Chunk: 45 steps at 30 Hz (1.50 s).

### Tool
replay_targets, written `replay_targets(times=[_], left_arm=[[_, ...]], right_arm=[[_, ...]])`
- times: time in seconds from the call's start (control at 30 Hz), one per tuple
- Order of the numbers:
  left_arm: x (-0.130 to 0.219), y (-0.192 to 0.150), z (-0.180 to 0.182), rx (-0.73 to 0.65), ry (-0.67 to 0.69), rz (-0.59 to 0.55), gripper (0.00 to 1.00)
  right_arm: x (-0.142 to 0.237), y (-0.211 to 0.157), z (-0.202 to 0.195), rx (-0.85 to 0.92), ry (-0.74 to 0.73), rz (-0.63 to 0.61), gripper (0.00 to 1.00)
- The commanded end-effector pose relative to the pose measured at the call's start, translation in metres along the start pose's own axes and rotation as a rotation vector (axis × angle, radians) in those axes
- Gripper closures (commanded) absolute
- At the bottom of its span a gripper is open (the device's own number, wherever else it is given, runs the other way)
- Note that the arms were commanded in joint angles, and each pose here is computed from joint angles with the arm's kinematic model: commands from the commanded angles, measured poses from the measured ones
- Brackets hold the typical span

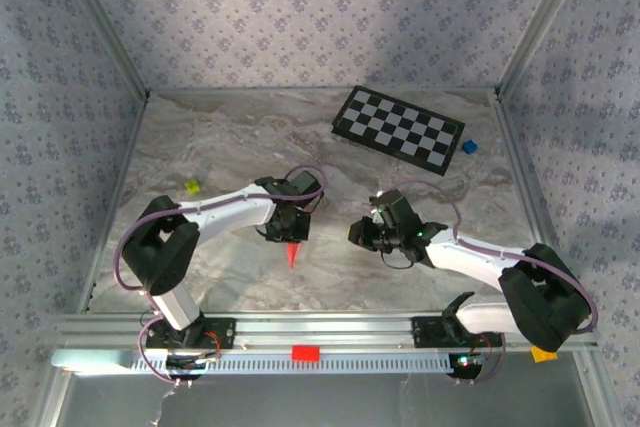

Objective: Fold a paper plane with a square sheet of paper (pick it up from the middle)
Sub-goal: Move a paper plane to the center of the table.

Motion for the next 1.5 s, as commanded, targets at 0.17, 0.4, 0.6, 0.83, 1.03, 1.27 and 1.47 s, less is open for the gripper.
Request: replay_targets(times=[0.17,0.4,0.6,0.83,1.03,1.27,1.47], left_arm=[[-0.007,-0.001,0.001,-0.022,0.048,0.039,0.97],[-0.012,-0.001,-0.001,-0.021,0.034,0.046,0.93],[-0.02,-0.003,-0.001,-0.025,0.041,0.064,0.92],[-0.02,-0.003,0.0,-0.023,0.048,0.059,0.86],[-0.022,-0.003,0.001,-0.021,0.057,0.056,0.85],[-0.037,-0.01,0.008,-0.005,0.111,0.067,0.82],[-0.051,-0.013,0.01,0.026,0.116,0.06,0.78]], right_arm=[[0.002,-0.002,-0.01,0.008,-0.041,-0.01,0.89],[0.002,-0.002,-0.011,0.006,-0.046,-0.008,0.89],[0.002,-0.002,-0.012,0.004,-0.049,-0.007,0.89],[0.001,-0.003,-0.013,0.004,-0.053,-0.001,0.89],[-0.001,-0.002,-0.014,-0.001,-0.058,-0.001,0.88],[0.0,-0.001,-0.011,0.002,-0.051,-0.001,0.88],[0.0,0.0,-0.01,0.001,-0.047,-0.004,0.88]])
Point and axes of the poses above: each hand's point on the last joint's axis, 136 mm out from that joint toward the fingers, its own x axis back along the fingers, its own z axis along the line the jaws close on, y = z × x, the point moved 7 cm from there along x, back along the fingers, and after that the axes turned 7 degrees about -x, right-handed, at the moved point
